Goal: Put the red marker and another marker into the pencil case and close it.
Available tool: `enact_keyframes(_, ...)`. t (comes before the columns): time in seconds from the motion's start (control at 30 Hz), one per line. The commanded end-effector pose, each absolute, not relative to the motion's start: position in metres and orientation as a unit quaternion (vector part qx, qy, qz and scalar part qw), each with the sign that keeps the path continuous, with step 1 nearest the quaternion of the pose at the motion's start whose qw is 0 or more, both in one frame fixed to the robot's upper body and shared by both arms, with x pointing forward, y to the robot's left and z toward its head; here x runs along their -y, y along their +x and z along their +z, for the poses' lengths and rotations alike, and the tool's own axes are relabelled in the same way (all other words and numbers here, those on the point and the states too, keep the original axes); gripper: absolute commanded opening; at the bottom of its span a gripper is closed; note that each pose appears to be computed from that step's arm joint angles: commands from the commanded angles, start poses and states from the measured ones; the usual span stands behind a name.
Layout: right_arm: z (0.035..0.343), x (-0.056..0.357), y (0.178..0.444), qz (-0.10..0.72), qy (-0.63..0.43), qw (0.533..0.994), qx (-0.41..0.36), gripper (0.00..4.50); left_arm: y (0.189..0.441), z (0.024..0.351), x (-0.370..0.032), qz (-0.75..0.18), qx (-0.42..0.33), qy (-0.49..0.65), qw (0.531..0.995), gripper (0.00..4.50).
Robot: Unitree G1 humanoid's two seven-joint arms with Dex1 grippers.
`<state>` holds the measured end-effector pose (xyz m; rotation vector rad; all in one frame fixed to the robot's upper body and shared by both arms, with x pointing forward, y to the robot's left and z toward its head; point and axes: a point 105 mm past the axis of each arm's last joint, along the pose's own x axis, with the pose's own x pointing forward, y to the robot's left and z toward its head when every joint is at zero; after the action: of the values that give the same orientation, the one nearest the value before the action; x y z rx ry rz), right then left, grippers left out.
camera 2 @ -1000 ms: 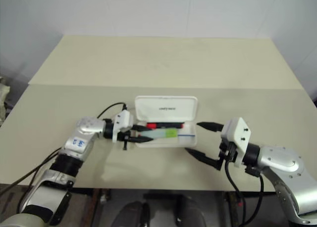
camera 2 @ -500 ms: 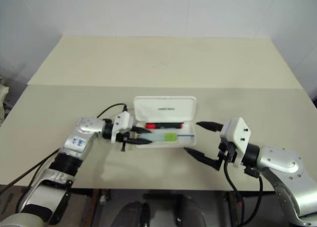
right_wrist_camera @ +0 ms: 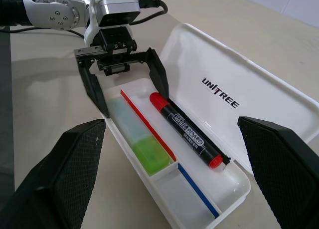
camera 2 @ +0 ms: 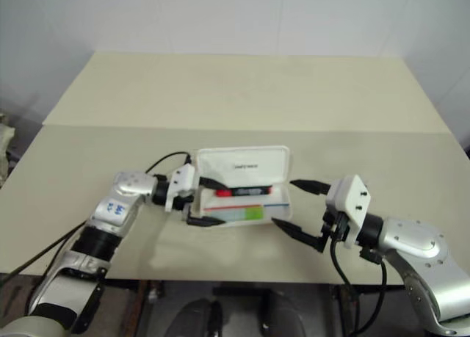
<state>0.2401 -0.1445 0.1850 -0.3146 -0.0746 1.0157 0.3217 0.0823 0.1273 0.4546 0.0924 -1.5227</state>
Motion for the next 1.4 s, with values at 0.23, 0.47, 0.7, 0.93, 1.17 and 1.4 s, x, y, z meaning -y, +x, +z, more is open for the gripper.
enact_keyframes(0.23,0.192,0.144,0.246,0.482,-0.144,0.862,0.056,4.5,0.312,0.165,-0.077,-0.7,0.041,0.164,0.694,4.46)
enact_keyframes(0.47,0.184,0.207,0.273,0.395,-0.147,0.907,0.011,4.5,0.291,0.214,-0.096,-0.716,0.09,0.111,0.683,4.46)
enact_keyframes(0.7,0.171,0.286,0.298,0.307,-0.186,0.932,-0.057,4.5,0.274,0.247,-0.113,-0.711,0.087,0.117,0.688,4.46)
enact_keyframes(0.93,0.161,0.316,0.325,0.297,-0.183,0.933,-0.084,4.5,0.278,0.244,-0.125,-0.694,0.072,0.147,0.701,4.46)
enact_keyframes(1.17,0.147,0.313,0.352,0.312,-0.169,0.93,-0.1,4.5,0.276,0.246,-0.12,-0.695,0.082,0.147,0.699,4.46)
enact_keyframes(1.4,0.125,0.31,0.364,0.309,-0.156,0.929,-0.128,4.5,0.276,0.249,-0.123,-0.688,0.084,0.154,0.704,4.46)
